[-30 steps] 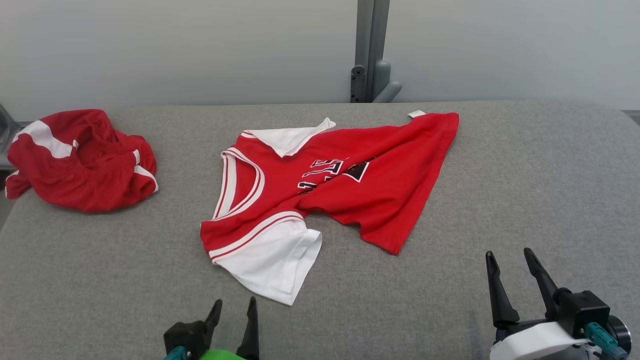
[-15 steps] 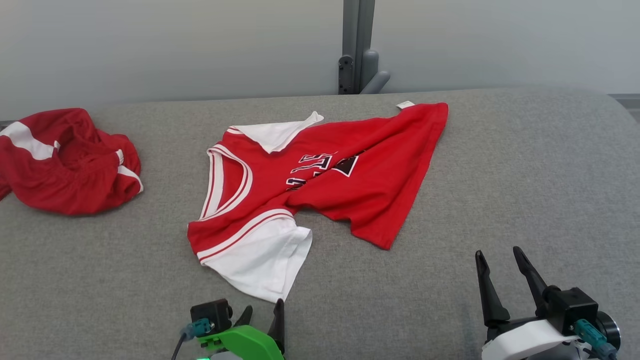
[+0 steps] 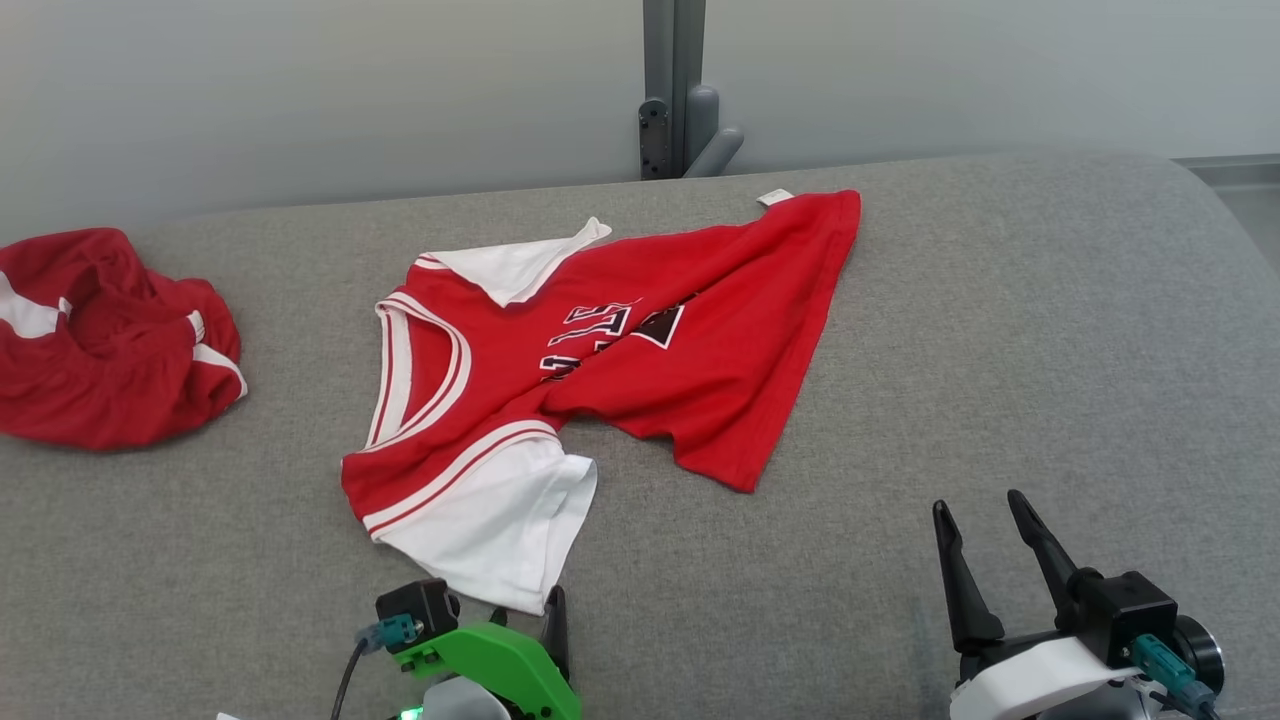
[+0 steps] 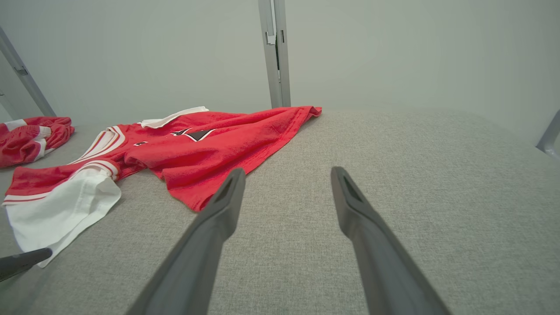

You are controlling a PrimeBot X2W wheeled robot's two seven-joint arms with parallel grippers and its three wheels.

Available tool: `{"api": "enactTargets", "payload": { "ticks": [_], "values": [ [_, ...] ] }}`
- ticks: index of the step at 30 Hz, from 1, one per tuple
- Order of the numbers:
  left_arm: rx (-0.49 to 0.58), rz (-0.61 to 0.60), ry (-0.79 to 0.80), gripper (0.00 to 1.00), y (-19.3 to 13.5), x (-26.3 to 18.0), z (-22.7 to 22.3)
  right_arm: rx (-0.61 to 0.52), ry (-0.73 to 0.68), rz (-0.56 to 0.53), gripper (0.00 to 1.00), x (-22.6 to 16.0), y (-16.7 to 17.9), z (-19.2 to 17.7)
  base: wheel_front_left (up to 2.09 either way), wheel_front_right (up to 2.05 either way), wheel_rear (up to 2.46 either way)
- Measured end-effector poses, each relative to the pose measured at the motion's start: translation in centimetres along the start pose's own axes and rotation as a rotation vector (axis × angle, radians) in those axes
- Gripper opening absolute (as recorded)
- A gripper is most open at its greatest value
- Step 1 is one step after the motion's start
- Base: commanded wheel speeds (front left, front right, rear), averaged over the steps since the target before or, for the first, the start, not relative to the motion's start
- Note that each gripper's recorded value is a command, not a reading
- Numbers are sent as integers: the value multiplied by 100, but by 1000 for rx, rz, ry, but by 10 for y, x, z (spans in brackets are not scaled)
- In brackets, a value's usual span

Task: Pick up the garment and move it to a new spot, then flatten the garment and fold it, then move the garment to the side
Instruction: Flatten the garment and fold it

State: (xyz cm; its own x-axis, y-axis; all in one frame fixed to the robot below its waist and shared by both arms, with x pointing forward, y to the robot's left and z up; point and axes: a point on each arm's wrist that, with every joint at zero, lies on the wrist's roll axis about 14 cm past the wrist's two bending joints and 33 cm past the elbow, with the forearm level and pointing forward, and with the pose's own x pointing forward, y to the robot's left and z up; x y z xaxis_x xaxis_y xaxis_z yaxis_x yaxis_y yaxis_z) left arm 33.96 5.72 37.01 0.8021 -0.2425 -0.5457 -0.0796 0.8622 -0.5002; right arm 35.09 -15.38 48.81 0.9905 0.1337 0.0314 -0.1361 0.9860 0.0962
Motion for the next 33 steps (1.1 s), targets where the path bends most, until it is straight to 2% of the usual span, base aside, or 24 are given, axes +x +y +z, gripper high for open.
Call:
{"api": "enactTargets", "payload": {
  "ticks": [2, 6, 7, 8, 9, 15, 18, 25, 33],
  "values": [
    [-28, -2, -2, 89, -2, 2, 1, -2, -2, -3, 100, -1, -1, 1, 0, 0, 0],
    [-51, -2, -19, 43, -5, 4, 5, -4, -4, -11, 100, -2, -3, 2, 0, 0, 0],
    [-49, -1, -22, 40, -5, 5, 5, -4, -5, -11, 100, -2, -3, 2, 0, 0, 0],
    [-45, 2, -27, 7, -4, 5, 5, -5, -4, -10, 100, -2, -3, 1, 0, 0, 0],
    [-44, 3, -28, 0, -4, 6, 5, -5, -2, -9, 100, -2, -3, 1, 0, 0, 0],
    [-29, -16, -95, 0, -7, 7, 19, 10, 27, 26, 100, 0, 9, -8, 0, 0, 0],
    [-12, -41, -143, 0, -11, 6, 30, 120, 42, 24, 100, 4, 14, -15, 0, 0, 0],
    [14, -36, -323, 0, 1, -7, 83, 234, 133, 73, 100, 32, 37, -41, 0, 0, 0],
    [-37, 50, -438, 0, 37, -41, 92, 204, 261, 160, 100, 67, 68, -69, 0, 0, 0]
  ]
}}
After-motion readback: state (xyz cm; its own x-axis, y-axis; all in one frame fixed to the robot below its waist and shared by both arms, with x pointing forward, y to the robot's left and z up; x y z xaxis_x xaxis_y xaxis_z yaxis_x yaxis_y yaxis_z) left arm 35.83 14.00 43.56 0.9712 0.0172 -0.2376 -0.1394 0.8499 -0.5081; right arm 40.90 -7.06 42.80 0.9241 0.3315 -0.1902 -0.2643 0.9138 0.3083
